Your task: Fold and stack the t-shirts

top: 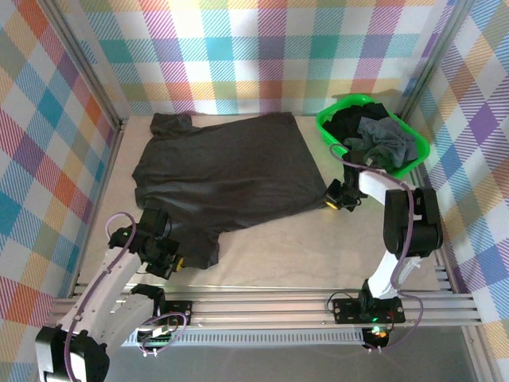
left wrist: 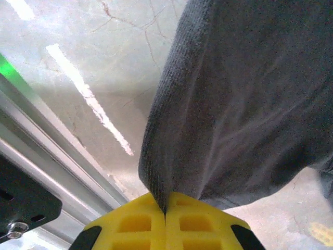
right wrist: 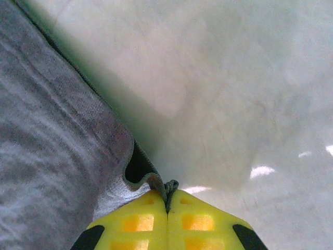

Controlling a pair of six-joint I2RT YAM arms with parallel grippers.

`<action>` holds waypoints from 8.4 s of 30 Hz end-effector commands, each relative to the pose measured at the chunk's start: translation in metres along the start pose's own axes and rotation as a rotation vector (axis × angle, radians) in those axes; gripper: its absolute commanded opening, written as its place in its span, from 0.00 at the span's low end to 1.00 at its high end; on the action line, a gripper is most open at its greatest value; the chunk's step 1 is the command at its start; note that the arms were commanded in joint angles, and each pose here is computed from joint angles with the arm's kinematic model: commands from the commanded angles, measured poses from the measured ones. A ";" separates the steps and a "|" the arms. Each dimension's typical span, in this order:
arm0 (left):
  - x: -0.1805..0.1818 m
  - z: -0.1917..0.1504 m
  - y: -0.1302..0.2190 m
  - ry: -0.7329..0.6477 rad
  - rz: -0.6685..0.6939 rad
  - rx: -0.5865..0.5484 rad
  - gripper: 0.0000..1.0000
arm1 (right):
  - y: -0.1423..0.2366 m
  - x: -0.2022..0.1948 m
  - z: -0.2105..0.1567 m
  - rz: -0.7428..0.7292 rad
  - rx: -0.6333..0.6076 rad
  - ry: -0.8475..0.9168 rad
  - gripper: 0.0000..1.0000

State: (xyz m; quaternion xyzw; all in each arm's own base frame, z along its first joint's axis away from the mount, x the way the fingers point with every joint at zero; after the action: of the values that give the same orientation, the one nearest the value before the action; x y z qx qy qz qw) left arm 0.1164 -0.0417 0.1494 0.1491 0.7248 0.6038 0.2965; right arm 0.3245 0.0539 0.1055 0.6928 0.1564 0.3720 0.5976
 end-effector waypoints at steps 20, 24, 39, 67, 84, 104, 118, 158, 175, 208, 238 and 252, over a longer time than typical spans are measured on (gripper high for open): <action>0.021 -0.037 0.029 0.025 -0.051 0.153 0.00 | 0.052 -0.063 -0.075 -0.160 0.106 -0.002 0.42; 0.020 -0.036 0.031 0.021 -0.042 0.145 0.00 | 0.064 -0.059 -0.074 -0.120 0.065 -0.046 0.54; 0.022 -0.035 0.032 0.014 -0.020 0.138 0.00 | 0.015 -0.049 -0.064 -0.139 0.158 -0.194 0.45; -0.078 0.004 0.066 -0.067 -0.436 -0.111 0.00 | 0.066 -0.025 -0.056 -0.060 0.066 -0.006 0.00; -0.144 0.118 0.078 -0.088 -0.373 -0.310 0.00 | 0.052 0.058 0.008 -0.036 0.000 0.001 0.00; -0.155 0.178 0.085 -0.085 -0.361 -0.419 0.00 | 0.021 0.081 0.040 -0.124 -0.019 -0.005 0.00; -0.186 0.223 0.072 -0.187 -0.285 -0.436 0.00 | 0.011 0.096 0.043 -0.092 0.011 0.003 0.00; -0.022 0.188 -0.002 0.394 -0.022 -0.147 0.60 | -0.003 0.042 -0.006 -0.012 0.090 0.117 0.58; -0.017 0.183 -0.021 0.607 -0.058 -0.031 0.44 | -0.018 0.040 0.003 -0.068 0.089 0.103 0.55; -0.025 0.208 0.001 0.512 0.103 -0.027 0.00 | -0.040 0.035 0.018 -0.203 0.040 0.079 0.21; 0.011 0.192 0.000 0.116 0.462 0.041 0.00 | 0.007 -0.026 -0.028 -0.393 0.065 0.134 0.00; 0.007 0.183 -0.009 0.019 0.546 -0.012 0.09 | 0.012 -0.048 -0.048 -0.416 0.113 0.034 0.40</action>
State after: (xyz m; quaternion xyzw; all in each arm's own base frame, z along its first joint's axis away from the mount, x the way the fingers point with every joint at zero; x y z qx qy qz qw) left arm 0.2182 0.0982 0.1087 0.3118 0.6996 0.6341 0.1064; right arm 0.2664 0.0609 0.0968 0.6781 0.3172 0.2715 0.6049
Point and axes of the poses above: each hand's point on the last joint's axis, 136 mm out from that joint toward the fingers, its own y axis back along the fingers, its own x axis along the line the jaws close on, z = x × y, the point moved 8 cm from there along y, back along the fingers, and after that the axes turned 14 degrees about -y, right-handed, at the moved point
